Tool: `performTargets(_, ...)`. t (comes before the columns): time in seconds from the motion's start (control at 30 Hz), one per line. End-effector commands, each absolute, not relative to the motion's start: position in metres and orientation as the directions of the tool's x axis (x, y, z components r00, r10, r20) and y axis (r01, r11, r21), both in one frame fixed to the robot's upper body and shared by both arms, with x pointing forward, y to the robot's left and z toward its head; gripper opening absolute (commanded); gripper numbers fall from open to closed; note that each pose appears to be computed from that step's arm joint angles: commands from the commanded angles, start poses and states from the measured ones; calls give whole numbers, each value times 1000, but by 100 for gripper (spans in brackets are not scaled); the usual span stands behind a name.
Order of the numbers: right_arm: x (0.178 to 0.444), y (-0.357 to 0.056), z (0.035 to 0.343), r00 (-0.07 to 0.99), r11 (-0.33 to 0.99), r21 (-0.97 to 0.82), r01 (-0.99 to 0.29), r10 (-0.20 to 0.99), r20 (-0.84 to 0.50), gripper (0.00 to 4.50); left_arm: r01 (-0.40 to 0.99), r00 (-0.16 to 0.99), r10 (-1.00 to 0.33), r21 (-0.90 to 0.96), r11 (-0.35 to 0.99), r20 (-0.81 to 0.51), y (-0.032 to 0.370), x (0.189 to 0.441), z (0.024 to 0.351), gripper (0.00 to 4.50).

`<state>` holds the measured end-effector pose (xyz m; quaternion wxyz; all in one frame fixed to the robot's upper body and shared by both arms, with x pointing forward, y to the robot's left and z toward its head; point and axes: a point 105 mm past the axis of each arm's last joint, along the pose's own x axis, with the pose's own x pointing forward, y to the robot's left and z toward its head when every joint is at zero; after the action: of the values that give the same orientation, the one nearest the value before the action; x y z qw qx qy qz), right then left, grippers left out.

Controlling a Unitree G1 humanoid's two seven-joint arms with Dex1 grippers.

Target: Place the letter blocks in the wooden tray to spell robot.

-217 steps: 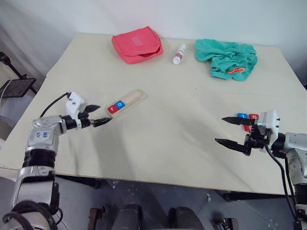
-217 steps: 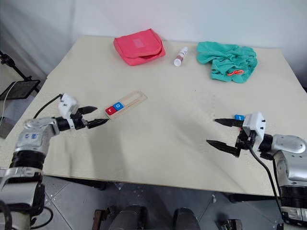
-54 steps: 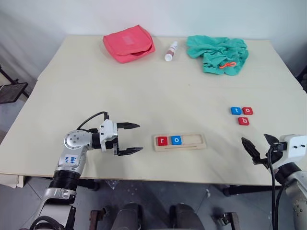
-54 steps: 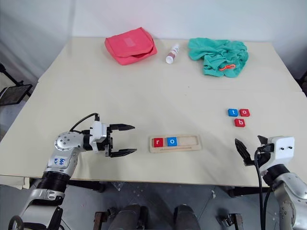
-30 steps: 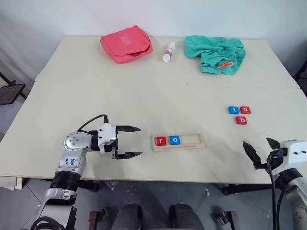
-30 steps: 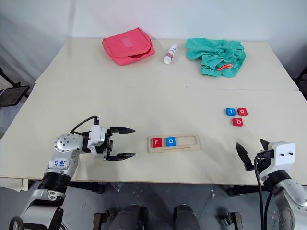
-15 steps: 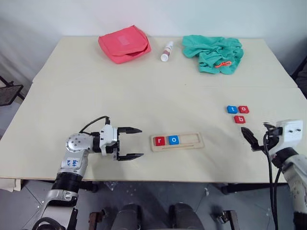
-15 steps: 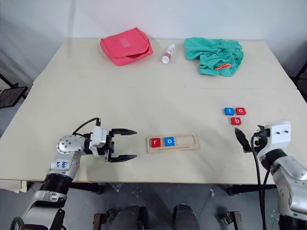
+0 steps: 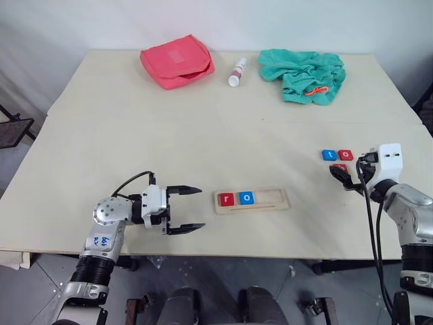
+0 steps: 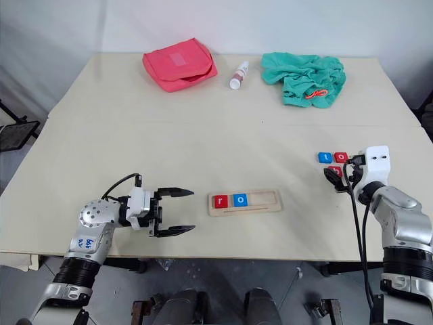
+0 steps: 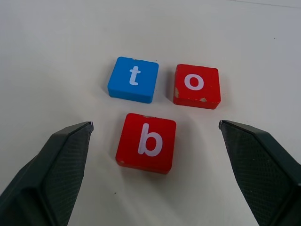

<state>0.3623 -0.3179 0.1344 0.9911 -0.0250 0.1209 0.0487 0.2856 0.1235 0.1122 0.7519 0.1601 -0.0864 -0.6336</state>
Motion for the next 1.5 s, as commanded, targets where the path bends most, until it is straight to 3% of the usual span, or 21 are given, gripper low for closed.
performTargets(0.03,364,-314,137,961,990,-48,-129,113,-252,450,913,189,-981,373,163,-35,122,283,121,448)
performTargets(0.33,364,-311,115,942,994,-15,-110,99,-322,450,916,188,-982,366,163,-32,120,280,119,448)
performTargets(0.43,364,-315,114,944,996,-19,-82,72,-323,387,916,189,-982,365,165,-31,121,281,119,450)
performTargets(0.67,364,-315,112,950,998,-29,-64,52,-307,156,918,186,-982,363,160,-37,122,284,118,450)
performTargets(0.7,364,-315,112,952,998,-31,-59,47,-301,146,918,184,-982,363,159,-36,121,285,118,450)
performTargets(0.97,358,-313,136,984,998,-55,-21,11,-178,147,922,166,-985,361,142,-38,120,288,118,450)
performTargets(1.07,338,-296,148,992,998,-54,-17,10,-125,147,924,158,-986,358,132,-44,121,289,117,450)
performTargets(1.27,292,-256,135,987,1000,-19,-19,15,-161,147,930,146,-988,347,122,-46,125,290,114,450)
performTargets(1.5,275,-239,115,977,999,46,5,5,-214,147,925,157,-987,357,132,-40,126,296,114,450)
